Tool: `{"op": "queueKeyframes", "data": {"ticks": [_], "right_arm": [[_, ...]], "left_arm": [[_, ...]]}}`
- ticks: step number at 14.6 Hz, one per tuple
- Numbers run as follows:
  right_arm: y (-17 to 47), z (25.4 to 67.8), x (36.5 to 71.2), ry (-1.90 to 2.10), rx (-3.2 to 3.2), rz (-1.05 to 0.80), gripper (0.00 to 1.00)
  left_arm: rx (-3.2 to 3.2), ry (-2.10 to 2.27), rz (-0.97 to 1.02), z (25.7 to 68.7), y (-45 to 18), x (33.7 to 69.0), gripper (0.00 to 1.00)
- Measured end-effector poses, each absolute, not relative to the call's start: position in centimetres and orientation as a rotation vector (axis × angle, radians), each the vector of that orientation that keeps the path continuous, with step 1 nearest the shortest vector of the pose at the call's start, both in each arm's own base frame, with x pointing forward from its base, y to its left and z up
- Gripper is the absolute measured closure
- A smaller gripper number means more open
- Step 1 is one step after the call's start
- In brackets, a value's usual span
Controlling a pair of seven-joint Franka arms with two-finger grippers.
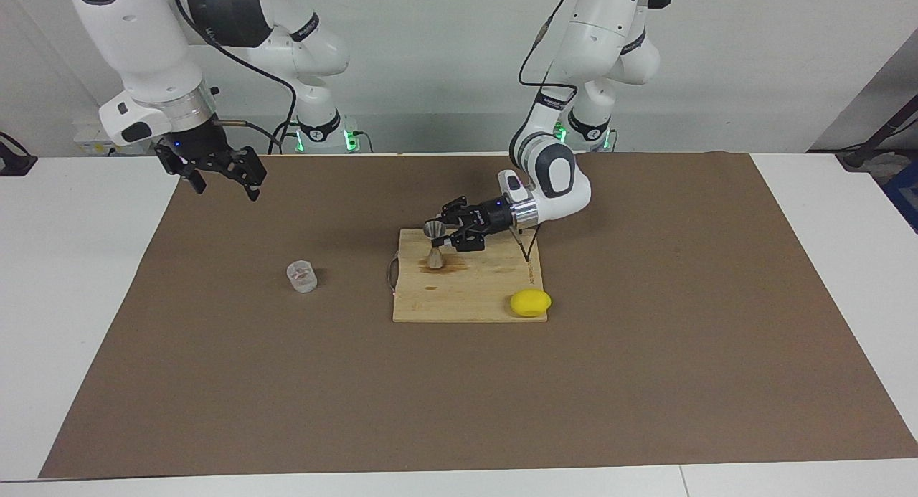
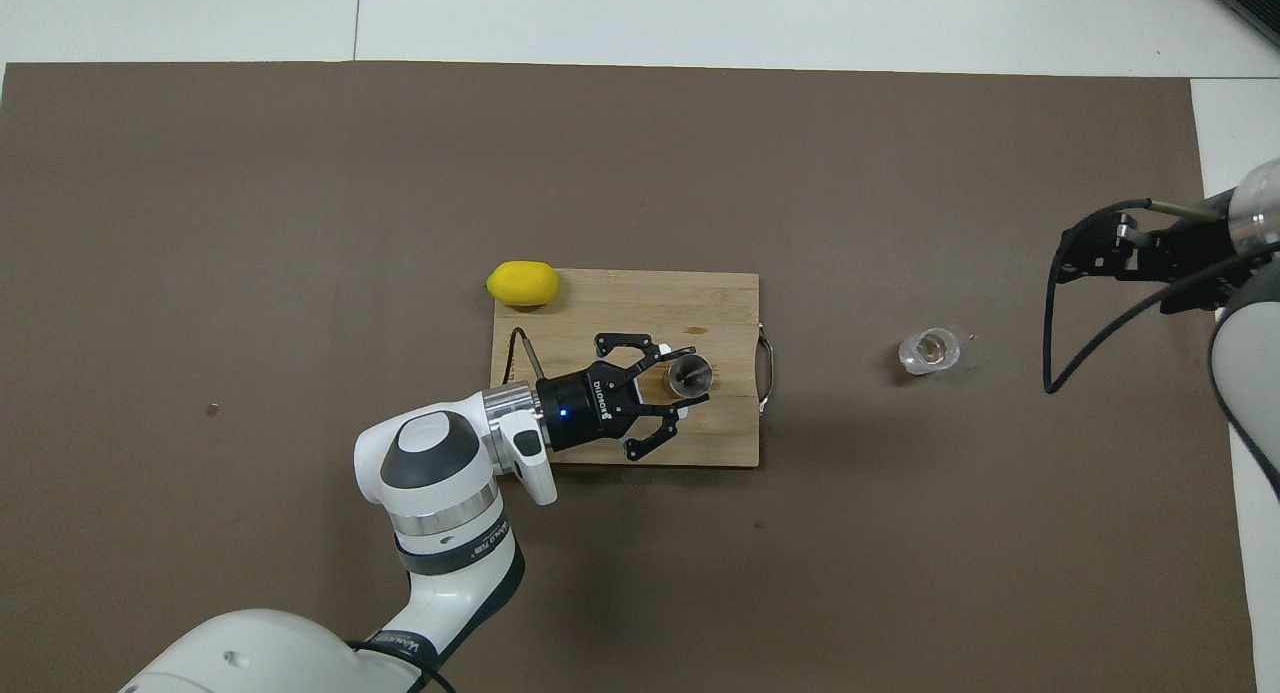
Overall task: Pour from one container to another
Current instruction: 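Set the metal cup on the board while the right gripper opens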
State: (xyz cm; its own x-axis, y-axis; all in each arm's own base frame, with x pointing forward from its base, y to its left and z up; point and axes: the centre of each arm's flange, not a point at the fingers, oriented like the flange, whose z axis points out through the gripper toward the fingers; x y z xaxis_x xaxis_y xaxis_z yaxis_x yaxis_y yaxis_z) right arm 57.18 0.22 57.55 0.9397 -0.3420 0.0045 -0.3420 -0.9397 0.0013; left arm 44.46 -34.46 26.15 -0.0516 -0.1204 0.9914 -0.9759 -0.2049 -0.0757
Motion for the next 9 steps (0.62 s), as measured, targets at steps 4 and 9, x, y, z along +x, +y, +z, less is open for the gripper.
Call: {"op": "queueKeyframes", "data": {"ticks": [4,9], "right_arm": [[-2.0,53.3,58.0,-1.042,3.002,-0.023,0.0],[-6.3,46.5,58.9,-1.691,2.807,-0.229,0.0]], "left_arm": [[1.423,-1.242,1.349,26.0,-34.7,44.2,0.22],[1.433,-1.246,1.359,25.8,-32.0,45.0,0.0]]}}
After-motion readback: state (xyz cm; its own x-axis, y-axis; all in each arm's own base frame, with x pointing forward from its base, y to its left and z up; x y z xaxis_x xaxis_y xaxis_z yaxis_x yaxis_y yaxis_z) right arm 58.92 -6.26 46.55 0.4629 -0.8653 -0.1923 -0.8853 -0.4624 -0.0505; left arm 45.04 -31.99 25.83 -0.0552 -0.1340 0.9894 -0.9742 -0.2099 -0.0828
